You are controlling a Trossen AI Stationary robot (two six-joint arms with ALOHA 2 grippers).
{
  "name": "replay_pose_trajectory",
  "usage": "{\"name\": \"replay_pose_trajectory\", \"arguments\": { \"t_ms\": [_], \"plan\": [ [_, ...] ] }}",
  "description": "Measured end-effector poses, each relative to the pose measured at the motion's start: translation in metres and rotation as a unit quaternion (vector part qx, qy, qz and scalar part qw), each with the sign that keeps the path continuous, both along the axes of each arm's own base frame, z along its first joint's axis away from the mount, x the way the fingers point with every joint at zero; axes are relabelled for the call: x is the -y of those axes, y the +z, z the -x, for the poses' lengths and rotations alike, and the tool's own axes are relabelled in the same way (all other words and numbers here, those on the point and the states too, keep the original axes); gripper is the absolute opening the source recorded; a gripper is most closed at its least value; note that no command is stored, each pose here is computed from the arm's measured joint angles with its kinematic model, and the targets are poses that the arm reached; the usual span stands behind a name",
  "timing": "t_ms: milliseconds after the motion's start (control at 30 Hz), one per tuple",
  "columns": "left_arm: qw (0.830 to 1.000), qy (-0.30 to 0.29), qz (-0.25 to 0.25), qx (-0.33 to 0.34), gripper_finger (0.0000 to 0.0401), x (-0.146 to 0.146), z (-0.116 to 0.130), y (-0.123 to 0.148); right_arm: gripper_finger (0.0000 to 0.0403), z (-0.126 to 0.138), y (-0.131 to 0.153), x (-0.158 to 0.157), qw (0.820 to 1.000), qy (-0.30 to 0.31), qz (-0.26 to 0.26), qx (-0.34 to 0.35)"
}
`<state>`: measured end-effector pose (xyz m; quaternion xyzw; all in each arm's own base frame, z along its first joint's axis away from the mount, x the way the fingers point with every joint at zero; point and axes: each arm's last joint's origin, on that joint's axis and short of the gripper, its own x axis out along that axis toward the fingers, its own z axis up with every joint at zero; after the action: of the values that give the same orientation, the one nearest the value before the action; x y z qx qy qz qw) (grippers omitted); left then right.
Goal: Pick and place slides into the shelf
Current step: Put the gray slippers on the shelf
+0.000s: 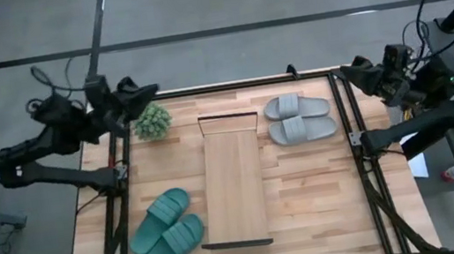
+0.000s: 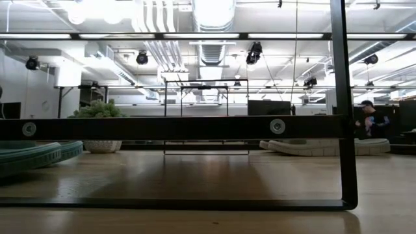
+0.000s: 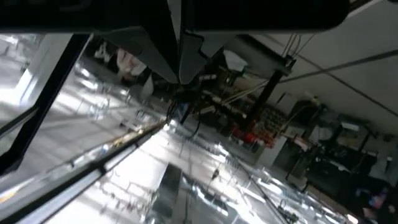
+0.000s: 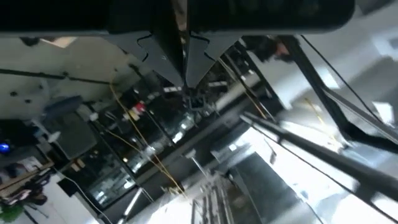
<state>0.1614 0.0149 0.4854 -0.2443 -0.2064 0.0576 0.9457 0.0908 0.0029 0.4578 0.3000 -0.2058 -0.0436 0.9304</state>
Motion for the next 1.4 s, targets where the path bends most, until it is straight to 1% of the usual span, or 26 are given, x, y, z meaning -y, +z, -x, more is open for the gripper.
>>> {"name": "replay_pose_trajectory", "arguments": {
  "t_ms": [133, 200, 367, 467, 533, 633, 700, 800, 867, 933, 1000, 1067, 1200, 1333, 1400],
  "plan": [
    [1.000, 0.001, -0.012, -0.029, 0.0000, 0.000, -0.010, 0.017, 0.0009, -0.009, 0.021, -0.001, 0.999, -0.002, 0.011, -0.038],
    [0.998, 0.002, -0.013, -0.062, 0.0000, -0.001, -0.012, 0.021, 0.0009, -0.015, 0.028, -0.002, 0.998, -0.002, 0.014, -0.062],
    [0.983, -0.008, -0.002, -0.184, 0.0000, -0.001, -0.027, 0.013, 0.0026, -0.030, 0.039, -0.004, 0.991, 0.001, 0.014, -0.134],
    [0.975, -0.029, 0.021, -0.221, 0.0000, -0.001, -0.038, 0.007, 0.0042, -0.041, 0.041, -0.006, 0.984, 0.002, 0.007, -0.181],
    [0.972, -0.049, 0.032, -0.226, 0.0000, 0.000, -0.043, 0.006, 0.0054, -0.050, 0.041, -0.007, 0.978, 0.003, 0.004, -0.209],
    [0.969, -0.076, 0.033, -0.232, 0.0000, 0.001, -0.049, 0.003, 0.0071, -0.061, 0.038, -0.008, 0.966, 0.002, 0.003, -0.260],
    [0.964, -0.102, 0.041, -0.241, 0.0000, 0.003, -0.053, -0.001, 0.0082, -0.066, 0.033, -0.009, 0.956, 0.002, -0.007, -0.293],
    [0.961, -0.121, 0.042, -0.247, 0.0000, 0.004, -0.056, -0.004, 0.0097, -0.072, 0.026, -0.010, 0.944, -0.001, -0.021, -0.330],
    [0.958, -0.142, 0.040, -0.246, 0.0000, 0.005, -0.056, -0.005, 0.0107, -0.076, 0.023, -0.010, 0.940, -0.002, -0.030, -0.341],
    [0.956, -0.150, 0.054, -0.246, 0.0000, 0.005, -0.056, -0.006, 0.0115, -0.079, 0.021, -0.011, 0.937, -0.004, -0.034, -0.347],
    [0.954, -0.154, 0.078, -0.245, 0.0000, 0.005, -0.056, -0.006, 0.0121, -0.082, 0.021, -0.011, 0.937, -0.005, -0.024, -0.349],
    [0.953, -0.160, 0.091, -0.241, 0.0000, 0.006, -0.055, -0.005, 0.0125, -0.085, 0.022, -0.011, 0.936, -0.004, -0.011, -0.352],
    [0.952, -0.168, 0.087, -0.240, 0.0000, 0.006, -0.054, -0.005, 0.0128, -0.092, 0.018, -0.012, 0.932, -0.004, -0.010, -0.362],
    [0.947, -0.169, 0.092, -0.259, 0.0000, 0.006, -0.061, -0.013, 0.0123, -0.106, 0.012, -0.014, 0.926, -0.005, -0.023, -0.377],
    [0.944, -0.172, 0.098, -0.265, 0.0000, 0.006, -0.066, -0.017, 0.0120, -0.113, 0.008, -0.016, 0.921, 0.006, -0.026, -0.388]
  ]
}}
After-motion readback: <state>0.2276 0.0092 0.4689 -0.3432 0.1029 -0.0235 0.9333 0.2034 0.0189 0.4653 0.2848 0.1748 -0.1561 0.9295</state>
